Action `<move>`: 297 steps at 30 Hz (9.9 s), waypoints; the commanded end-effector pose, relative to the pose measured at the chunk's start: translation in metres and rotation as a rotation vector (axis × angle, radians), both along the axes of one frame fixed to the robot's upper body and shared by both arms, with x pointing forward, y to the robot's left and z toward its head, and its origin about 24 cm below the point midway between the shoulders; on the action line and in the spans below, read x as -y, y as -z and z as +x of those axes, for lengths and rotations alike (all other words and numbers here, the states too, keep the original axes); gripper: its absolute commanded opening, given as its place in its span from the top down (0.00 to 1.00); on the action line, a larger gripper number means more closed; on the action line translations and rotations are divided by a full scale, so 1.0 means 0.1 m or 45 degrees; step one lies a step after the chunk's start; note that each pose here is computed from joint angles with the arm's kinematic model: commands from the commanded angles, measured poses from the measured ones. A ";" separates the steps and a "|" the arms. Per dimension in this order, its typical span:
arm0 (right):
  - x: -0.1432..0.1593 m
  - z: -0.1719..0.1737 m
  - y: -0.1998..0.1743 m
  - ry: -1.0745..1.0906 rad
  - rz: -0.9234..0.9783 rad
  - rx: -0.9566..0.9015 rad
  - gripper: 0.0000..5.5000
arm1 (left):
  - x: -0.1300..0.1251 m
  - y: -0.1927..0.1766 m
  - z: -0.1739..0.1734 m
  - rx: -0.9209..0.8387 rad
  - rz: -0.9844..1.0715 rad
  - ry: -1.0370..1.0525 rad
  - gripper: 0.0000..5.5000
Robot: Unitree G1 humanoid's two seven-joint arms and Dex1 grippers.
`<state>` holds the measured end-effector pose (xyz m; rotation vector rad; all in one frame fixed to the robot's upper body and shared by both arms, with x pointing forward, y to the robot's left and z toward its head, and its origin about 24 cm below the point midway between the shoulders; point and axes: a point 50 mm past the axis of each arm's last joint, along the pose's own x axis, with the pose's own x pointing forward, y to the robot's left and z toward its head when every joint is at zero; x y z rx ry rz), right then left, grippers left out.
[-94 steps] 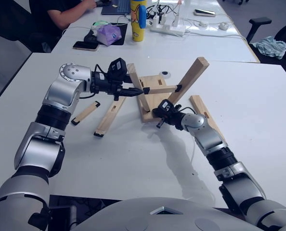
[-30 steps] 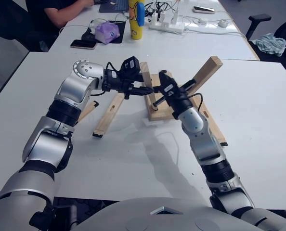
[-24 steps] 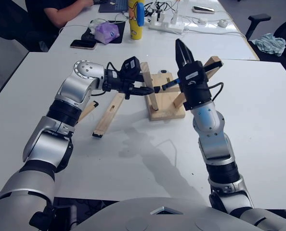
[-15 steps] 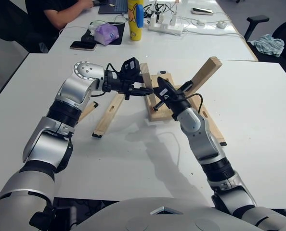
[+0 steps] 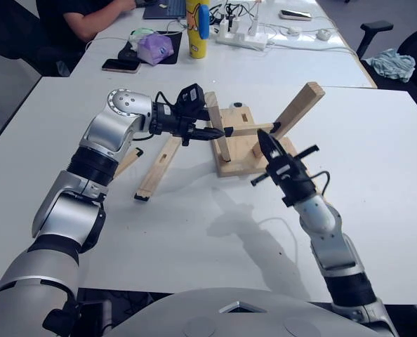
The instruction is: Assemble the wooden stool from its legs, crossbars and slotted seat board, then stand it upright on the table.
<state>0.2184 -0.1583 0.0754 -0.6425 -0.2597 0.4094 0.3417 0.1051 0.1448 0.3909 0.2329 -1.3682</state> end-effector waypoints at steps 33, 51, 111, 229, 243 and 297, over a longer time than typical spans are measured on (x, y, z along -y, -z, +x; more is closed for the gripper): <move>-0.25 -0.50 1.28 0.011 -0.565 -1.437 1.00 | 0.05 0.73 -0.54 -0.471 0.388 0.262 0.62; -0.22 -0.52 1.63 -0.005 -0.544 -1.589 1.00 | 0.20 0.82 -0.64 -0.416 0.510 0.410 0.62; 0.10 -0.64 1.53 0.484 0.320 -1.590 1.00 | -0.16 0.28 -0.44 0.102 0.068 -0.059 0.39; 0.23 0.23 -0.49 0.572 0.707 -0.381 1.00 | -0.49 0.39 -1.17 0.226 -0.418 -1.836 1.00; -0.34 0.16 -0.58 0.049 0.695 -0.466 1.00 | 0.34 0.39 -1.22 0.154 -0.374 -1.110 1.00; -0.11 -0.15 0.38 0.049 0.511 -0.914 1.00 | -0.18 0.75 -1.31 0.082 -0.209 -1.078 1.00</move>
